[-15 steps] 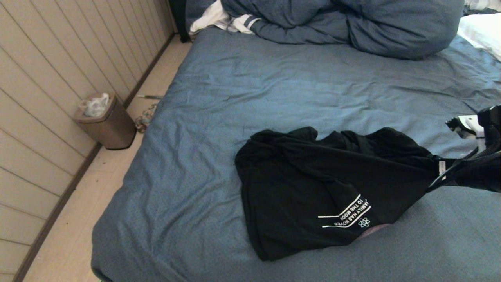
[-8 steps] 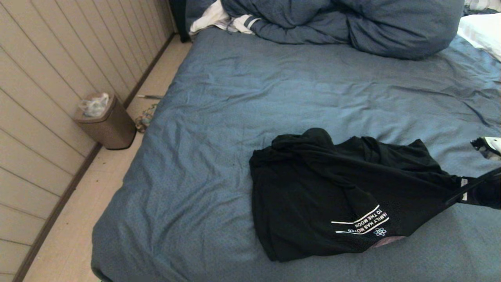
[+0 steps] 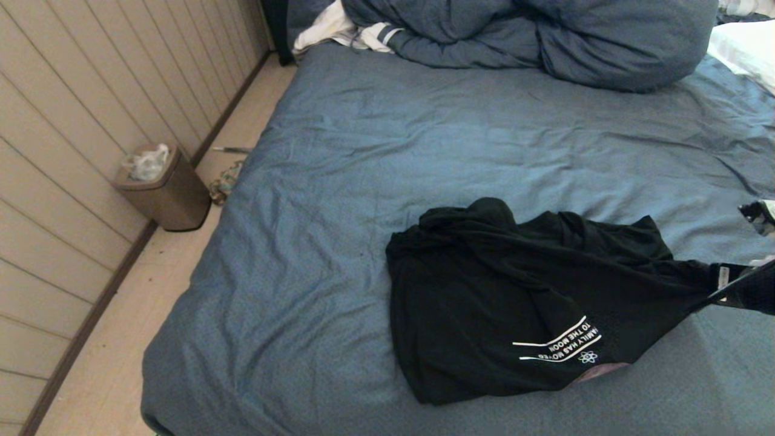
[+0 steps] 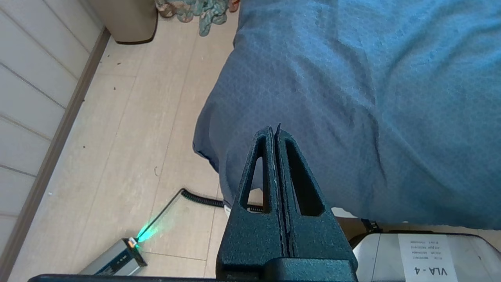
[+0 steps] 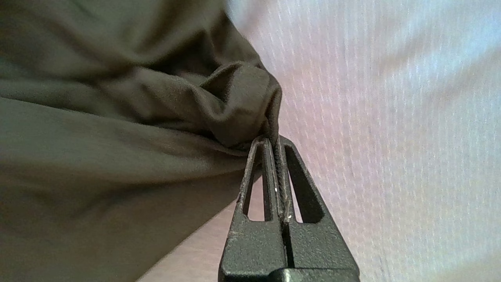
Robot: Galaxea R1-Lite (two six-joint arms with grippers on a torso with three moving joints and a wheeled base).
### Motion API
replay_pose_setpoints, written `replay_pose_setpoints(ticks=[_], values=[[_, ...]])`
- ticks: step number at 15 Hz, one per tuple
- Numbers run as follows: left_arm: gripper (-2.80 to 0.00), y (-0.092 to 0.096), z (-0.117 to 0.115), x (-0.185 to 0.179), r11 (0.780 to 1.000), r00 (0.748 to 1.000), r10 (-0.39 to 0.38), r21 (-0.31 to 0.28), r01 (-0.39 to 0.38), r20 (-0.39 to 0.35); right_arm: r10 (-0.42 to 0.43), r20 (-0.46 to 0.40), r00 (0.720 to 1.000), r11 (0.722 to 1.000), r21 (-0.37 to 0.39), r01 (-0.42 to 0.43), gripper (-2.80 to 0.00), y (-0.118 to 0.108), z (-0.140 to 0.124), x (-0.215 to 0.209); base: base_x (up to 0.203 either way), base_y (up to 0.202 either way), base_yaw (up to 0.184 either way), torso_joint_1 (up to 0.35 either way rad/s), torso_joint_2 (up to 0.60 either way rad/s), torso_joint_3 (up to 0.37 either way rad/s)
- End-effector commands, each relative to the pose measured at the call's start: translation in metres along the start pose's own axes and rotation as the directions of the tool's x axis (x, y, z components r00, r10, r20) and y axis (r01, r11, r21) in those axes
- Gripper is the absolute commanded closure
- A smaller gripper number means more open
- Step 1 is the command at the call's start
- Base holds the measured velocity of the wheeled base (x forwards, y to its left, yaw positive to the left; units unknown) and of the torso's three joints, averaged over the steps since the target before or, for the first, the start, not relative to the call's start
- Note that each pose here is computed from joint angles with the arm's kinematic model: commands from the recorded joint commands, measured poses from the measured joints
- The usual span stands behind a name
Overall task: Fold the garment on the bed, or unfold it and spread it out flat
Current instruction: Unford the black T-shirt
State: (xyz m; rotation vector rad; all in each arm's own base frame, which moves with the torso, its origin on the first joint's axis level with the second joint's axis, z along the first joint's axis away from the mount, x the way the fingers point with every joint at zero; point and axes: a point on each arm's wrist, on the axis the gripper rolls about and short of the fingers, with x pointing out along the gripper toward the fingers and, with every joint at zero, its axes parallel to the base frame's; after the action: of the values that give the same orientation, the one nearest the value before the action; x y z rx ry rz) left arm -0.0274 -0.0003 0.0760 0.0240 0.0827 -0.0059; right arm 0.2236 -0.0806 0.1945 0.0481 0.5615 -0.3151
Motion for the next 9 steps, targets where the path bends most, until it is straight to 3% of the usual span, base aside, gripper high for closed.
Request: replay_pose_setpoints(ticks=[1, 5, 6, 9], values=[[0.0, 0.0, 0.0, 0.0, 1.0, 1.0, 0.0, 0.0, 0.0, 0.001, 0.008, 0.08, 0.997, 1.0, 0.007, -0.009, 0.0, -0.004, 0.012, -0.019, 0.0, 0.0, 0.0, 0.0, 0.0, 0.0], [0.0, 0.0, 0.0, 0.0, 1.0, 1.0, 0.0, 0.0, 0.0, 0.001, 0.011, 0.043, 0.999, 1.0, 0.001, -0.011, 0.0, -0.003, 0.001, -0.015, 0.0, 0.0, 0.0, 0.0, 0.0, 0.0], [0.0, 0.0, 0.0, 0.0, 1.0, 1.0, 0.0, 0.0, 0.0, 0.001, 0.011, 0.035, 0.999, 1.0, -0.003, -0.011, -2.8, -0.003, -0.001, -0.013, 0.0, 0.0, 0.0, 0.0, 0.0, 0.0], [0.0, 0.0, 0.0, 0.0, 1.0, 1.0, 0.001, 0.0, -0.001, 0.001, 0.013, 0.02, 1.0, 1.0, -0.026, -0.013, -2.8, -0.003, -0.004, -0.014, 0.0, 0.0, 0.0, 0.0, 0.0, 0.0]])
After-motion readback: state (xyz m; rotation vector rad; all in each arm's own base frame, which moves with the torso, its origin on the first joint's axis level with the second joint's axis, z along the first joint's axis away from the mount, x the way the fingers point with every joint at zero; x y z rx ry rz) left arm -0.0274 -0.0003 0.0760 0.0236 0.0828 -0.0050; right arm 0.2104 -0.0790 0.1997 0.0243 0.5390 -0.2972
